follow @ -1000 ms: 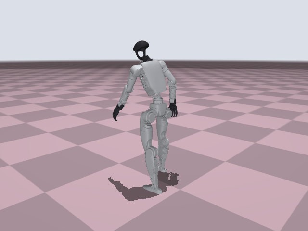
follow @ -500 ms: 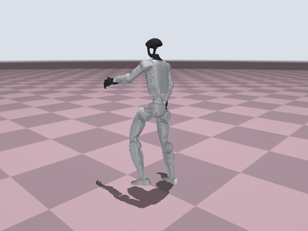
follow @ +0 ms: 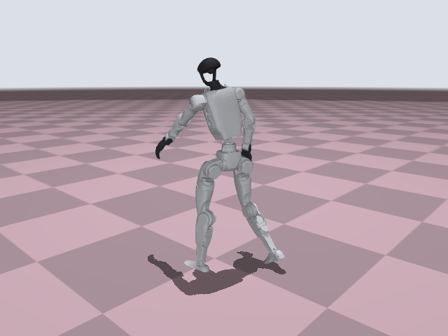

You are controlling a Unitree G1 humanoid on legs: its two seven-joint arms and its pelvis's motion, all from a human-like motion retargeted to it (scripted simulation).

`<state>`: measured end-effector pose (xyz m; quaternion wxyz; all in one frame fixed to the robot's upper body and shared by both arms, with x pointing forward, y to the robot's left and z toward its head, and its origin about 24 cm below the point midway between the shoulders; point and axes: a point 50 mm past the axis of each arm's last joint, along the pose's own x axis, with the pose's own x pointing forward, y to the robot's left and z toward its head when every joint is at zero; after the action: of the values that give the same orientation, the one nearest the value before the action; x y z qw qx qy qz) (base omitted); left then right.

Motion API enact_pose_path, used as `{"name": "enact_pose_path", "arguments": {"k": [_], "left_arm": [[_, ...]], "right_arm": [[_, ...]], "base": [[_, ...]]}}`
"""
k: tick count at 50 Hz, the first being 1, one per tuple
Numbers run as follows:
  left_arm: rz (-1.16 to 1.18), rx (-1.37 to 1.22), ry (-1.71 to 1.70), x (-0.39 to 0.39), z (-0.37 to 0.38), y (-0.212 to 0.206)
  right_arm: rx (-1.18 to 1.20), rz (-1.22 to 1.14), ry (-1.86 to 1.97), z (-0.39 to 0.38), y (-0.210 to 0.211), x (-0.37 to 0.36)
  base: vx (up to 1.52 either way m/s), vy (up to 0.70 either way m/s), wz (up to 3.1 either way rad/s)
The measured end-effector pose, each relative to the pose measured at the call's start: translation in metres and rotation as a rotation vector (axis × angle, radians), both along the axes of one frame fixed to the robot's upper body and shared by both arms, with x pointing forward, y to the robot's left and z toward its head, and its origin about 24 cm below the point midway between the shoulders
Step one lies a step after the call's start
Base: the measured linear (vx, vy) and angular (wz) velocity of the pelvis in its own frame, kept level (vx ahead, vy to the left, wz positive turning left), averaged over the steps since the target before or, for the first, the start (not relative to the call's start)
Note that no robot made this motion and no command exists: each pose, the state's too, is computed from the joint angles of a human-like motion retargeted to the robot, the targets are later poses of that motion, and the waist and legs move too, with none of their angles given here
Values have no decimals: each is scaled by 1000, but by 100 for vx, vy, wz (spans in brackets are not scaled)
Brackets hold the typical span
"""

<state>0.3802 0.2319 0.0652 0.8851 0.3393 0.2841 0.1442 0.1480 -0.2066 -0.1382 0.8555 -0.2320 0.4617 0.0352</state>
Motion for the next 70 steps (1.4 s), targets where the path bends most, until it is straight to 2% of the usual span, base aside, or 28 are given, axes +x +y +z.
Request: {"name": "enact_pose_path", "arguments": {"k": [8, 17, 26, 35, 42, 47, 55, 59, 62, 65, 70], "left_arm": [[37, -95, 74, -24, -42, 8], [23, -120, 44, -23, -44, 2], [-129, -197, -63, -13, -38, -25], [-279, -344, -348, -13, 3, -53], [-456, -298, -557, -9, 64, -72], [-537, -150, -643, -6, 99, -73], [-605, 624, -695, -3, 135, -50], [-631, 784, -621, 1, 126, -43], [-642, 727, -538, 5, 106, -41], [-583, 543, -415, 13, 78, -37], [-219, 106, -133, 13, 22, -7]], "right_arm": [[37, 31, -28, 3, -1, -11], [-16, 5, 62, -5, -15, -33], [-10, -1, 156, -12, -20, -58], [-123, -148, 139, -5, -49, -47], [-142, -248, 32, 9, -64, -27], [-140, -226, -32, 20, -69, -6], [-166, -117, -146, 35, -70, 24], [-162, -76, -153, 34, -65, 25], [-147, -49, -127, 27, -58, 18], [-135, -18, -68, 16, -47, 9], [-100, 40, 42, 1, -24, -2]], "base": [[27, 19, -4], [31, 7, 49], [50, -8, 69], [51, -19, 26], [40, -13, -7], [37, -6, -31], [37, 2, -42], [40, 10, -52], [43, 16, -64], [44, 20, -68], [43, 26, -47]]}}
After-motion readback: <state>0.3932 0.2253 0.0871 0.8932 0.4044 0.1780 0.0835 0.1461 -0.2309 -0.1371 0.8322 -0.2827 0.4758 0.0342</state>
